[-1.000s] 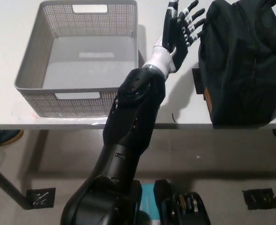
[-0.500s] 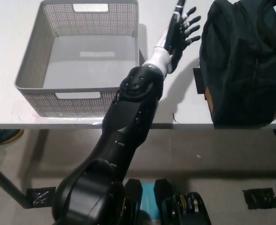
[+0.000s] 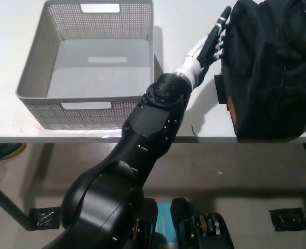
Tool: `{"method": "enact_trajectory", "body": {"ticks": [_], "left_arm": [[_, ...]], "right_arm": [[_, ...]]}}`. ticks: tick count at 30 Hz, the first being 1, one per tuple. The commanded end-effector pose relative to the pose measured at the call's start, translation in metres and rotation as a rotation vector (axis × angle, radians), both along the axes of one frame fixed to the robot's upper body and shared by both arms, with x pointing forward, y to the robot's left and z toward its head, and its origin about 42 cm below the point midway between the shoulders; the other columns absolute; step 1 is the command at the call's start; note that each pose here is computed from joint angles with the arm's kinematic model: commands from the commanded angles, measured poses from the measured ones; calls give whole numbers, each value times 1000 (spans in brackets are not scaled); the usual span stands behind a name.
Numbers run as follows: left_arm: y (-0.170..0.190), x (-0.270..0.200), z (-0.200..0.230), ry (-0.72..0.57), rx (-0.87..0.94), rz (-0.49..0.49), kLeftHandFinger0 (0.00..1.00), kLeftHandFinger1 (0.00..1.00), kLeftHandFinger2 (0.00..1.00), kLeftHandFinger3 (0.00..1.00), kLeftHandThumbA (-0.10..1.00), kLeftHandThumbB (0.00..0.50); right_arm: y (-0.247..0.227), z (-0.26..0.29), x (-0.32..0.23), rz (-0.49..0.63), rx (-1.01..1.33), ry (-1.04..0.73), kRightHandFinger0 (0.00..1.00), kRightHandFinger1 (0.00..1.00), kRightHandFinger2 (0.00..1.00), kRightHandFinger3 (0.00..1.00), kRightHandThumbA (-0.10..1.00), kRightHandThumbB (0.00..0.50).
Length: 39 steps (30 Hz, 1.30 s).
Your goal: Use both hands to pick up a lunch bag on the right hand side and place it into a container on the left hand side
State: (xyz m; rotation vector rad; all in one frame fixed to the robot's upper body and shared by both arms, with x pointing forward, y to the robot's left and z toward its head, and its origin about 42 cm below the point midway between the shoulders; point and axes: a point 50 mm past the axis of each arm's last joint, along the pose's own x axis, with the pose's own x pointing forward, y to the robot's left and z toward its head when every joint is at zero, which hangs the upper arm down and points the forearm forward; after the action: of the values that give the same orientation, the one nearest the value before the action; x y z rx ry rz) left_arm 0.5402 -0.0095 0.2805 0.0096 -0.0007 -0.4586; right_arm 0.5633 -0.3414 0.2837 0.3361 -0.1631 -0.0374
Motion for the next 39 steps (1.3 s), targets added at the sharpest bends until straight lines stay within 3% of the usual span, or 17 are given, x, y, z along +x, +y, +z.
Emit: {"method": "enact_trajectory", "body": {"ticks": [1,13,25,29,33,34,35,36,39], "left_arm": [[-9,4,29,-114,30,-16,1000,1000,1000,1000,1000,500],[13,6,-3,-85,130,16,1000,1000,1000,1000,1000,418],[12,-6,-40,-22,188,17,1000,1000,1000,1000,1000,461],[6,-8,-42,-17,203,3,1000,1000,1000,1000,1000,444],[4,-9,-43,-27,223,-8,1000,1000,1000,1000,1000,433],[3,-9,-43,-27,223,-9,1000,1000,1000,1000,1000,434],[3,-10,-43,-29,229,-10,1000,1000,1000,1000,1000,436],[2,-10,-42,-34,247,-14,1000,1000,1000,1000,1000,436],[-1,-10,-40,-49,278,-21,1000,1000,1000,1000,1000,441]], "right_arm": [[-2,45,8,28,-6,-153,1000,1000,1000,1000,1000,206],[-2,15,3,22,18,-108,1000,1000,1000,1000,1000,190],[28,-48,-6,20,94,25,1000,1000,1000,1000,1000,213],[44,-61,-7,23,105,65,1000,1000,1000,1000,1000,182],[66,-69,-6,44,83,104,1000,1000,1000,1000,1000,212],[68,-69,-6,47,75,105,1000,1000,1000,1000,1000,186],[74,-71,-5,58,109,119,1000,1000,1000,1000,1000,219],[88,-72,-4,72,140,125,1000,1000,1000,1000,1000,179],[115,-72,-3,111,162,124,1000,1000,1000,1000,1000,162]]}}
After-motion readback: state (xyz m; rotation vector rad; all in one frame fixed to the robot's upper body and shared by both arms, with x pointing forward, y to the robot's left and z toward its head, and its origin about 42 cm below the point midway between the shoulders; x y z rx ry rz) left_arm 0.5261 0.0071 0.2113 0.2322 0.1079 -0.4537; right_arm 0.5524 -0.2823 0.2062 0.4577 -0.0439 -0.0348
